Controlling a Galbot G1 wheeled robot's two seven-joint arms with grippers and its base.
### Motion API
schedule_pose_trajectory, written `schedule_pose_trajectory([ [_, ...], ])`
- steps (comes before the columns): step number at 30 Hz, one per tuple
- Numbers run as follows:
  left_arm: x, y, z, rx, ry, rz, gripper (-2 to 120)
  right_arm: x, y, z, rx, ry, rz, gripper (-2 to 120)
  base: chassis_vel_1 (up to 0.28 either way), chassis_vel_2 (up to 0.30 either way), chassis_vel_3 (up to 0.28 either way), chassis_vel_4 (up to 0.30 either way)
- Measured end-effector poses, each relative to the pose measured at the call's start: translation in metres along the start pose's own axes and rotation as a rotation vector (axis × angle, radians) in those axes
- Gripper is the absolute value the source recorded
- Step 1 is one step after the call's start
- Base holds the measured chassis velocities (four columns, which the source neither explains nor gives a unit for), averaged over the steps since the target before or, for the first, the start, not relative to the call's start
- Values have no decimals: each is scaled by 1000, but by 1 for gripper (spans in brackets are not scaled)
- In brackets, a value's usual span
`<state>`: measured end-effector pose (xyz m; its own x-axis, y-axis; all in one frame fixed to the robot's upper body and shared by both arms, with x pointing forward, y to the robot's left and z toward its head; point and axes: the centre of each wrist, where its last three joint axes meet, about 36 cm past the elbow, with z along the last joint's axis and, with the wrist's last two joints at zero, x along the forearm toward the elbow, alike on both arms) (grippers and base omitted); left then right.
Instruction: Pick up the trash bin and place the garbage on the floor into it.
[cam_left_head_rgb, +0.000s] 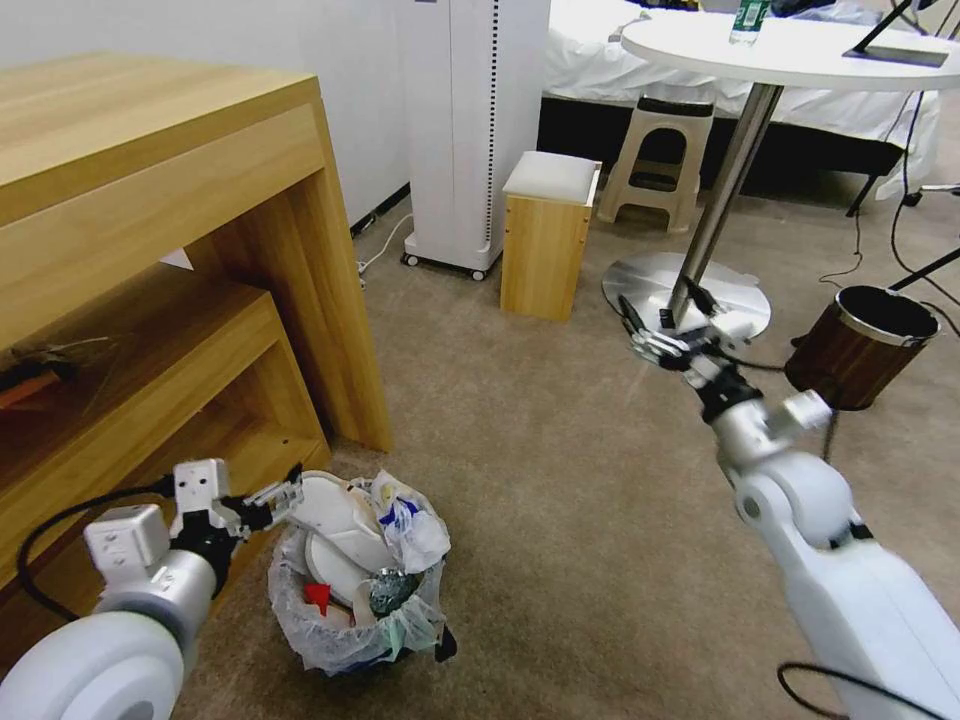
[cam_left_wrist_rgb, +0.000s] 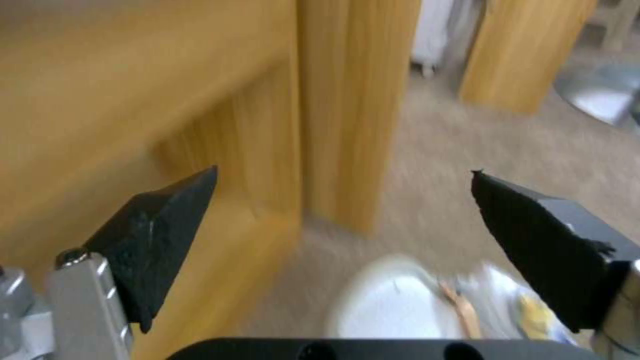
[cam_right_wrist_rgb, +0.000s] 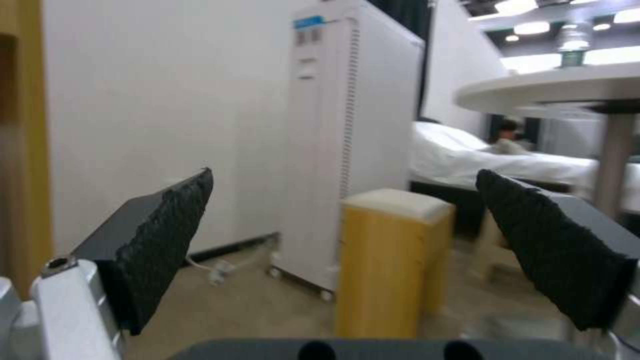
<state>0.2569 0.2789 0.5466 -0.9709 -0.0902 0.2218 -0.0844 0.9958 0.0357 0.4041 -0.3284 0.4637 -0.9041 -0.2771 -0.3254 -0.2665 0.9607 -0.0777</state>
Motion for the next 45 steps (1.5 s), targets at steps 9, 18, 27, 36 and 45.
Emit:
schedule_pose_trajectory([
  [9,1,1,38,-143,-126,-34,100,96,-6,10,113,43,197,100,0,0,0,0],
  [18,13,19,81,-235,-58,21,100,135,3,21,132,87,241,100,0,0,0,0],
  [27,2,44,74,-124,-82,-6,100,130,7,33,127,87,219,100,0,0,0,0],
  [36,-9,54,76,-67,-53,-35,100,137,-1,44,98,77,246,100,0,0,0,0],
  [45,0,44,64,-28,-62,15,100,134,7,41,44,50,206,100,0,0,0,0],
])
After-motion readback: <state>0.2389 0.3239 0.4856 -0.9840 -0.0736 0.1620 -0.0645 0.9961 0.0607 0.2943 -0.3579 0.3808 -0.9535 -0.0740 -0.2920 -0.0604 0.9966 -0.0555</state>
